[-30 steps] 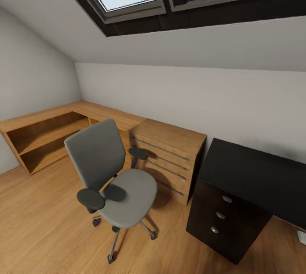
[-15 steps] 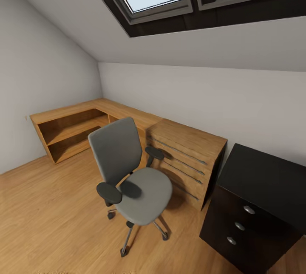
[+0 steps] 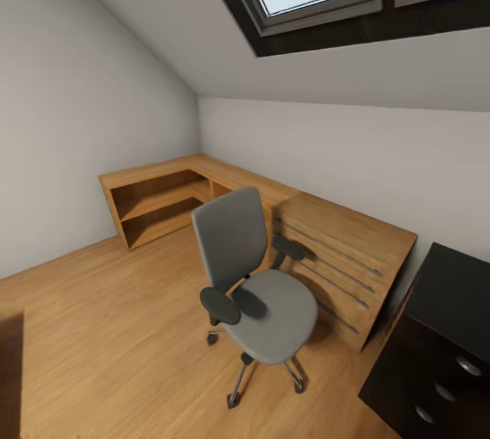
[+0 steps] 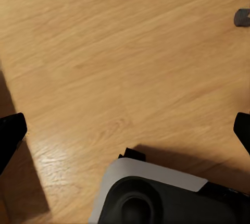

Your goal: In the bedroom, organize the workspace by keeping the computer under the desk, ensuring the monitor is on the desk, placing the keyboard on the desk next to the monitor, placing the mouse on the desk next to the keyboard, moving the folder from the swivel chair onto the desk next to the mouse, stacking the notebook on top of the folder with the pen on top of the notebook, and positioning the swivel chair next to the desk.

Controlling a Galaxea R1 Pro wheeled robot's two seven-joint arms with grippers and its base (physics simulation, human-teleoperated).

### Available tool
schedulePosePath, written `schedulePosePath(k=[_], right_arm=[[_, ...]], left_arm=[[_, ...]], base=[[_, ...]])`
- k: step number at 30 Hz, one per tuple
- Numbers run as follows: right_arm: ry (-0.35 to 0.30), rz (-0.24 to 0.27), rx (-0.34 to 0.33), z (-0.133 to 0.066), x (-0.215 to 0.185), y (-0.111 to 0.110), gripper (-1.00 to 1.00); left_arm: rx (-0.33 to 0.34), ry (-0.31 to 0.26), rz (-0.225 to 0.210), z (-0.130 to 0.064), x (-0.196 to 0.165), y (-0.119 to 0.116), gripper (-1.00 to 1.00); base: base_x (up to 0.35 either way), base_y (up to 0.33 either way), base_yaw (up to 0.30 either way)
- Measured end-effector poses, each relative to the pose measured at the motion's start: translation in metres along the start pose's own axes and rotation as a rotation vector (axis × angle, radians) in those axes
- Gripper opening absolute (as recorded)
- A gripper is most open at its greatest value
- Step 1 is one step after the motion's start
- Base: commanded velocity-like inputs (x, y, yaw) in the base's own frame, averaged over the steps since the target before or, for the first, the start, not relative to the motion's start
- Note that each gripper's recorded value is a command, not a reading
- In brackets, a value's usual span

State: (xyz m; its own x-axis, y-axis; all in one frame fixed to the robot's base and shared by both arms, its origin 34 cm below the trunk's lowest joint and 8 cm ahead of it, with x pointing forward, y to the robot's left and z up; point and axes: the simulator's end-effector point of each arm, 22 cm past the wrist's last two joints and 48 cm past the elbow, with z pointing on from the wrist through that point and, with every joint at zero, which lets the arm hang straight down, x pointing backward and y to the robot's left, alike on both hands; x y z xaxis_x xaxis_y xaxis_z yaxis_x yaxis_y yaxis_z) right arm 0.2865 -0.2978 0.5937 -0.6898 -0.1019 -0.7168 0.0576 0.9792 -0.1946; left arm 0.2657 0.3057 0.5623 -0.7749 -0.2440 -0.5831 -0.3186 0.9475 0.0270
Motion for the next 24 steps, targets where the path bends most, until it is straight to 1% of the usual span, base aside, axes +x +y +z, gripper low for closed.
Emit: schedulePosePath(k=[3, 10, 15, 24], right_arm=[[0.004, -0.001, 0.0, -0.0001, 0.0009, -0.0001, 1.0], [0.009, -0.002, -0.002, -0.0008, 0.0027, 0.0002, 1.0], [0.012, -0.002, 0.0, -0.0011, 0.0038, -0.001, 1.0], [0.016, -0.004, -0.003, -0.0017, 0.0051, 0.0, 1.0]], left_arm=[[0.013, 0.003, 0.003, -0.0005, 0.0014, -0.0025, 1.0], [0.017, 0.011, 0.006, -0.0008, 0.0037, -0.002, 1.0], [0.018, 0.018, 0.007, -0.0012, 0.0058, -0.0027, 1.0], [0.012, 0.023, 0.006, -0.0018, 0.0078, -0.0019, 1.0]], base=[[0.047, 0.317, 0.264], [0.014, 0.296, 0.245], [0.001, 0.069, 0.248], [0.0, 0.011, 0.253]])
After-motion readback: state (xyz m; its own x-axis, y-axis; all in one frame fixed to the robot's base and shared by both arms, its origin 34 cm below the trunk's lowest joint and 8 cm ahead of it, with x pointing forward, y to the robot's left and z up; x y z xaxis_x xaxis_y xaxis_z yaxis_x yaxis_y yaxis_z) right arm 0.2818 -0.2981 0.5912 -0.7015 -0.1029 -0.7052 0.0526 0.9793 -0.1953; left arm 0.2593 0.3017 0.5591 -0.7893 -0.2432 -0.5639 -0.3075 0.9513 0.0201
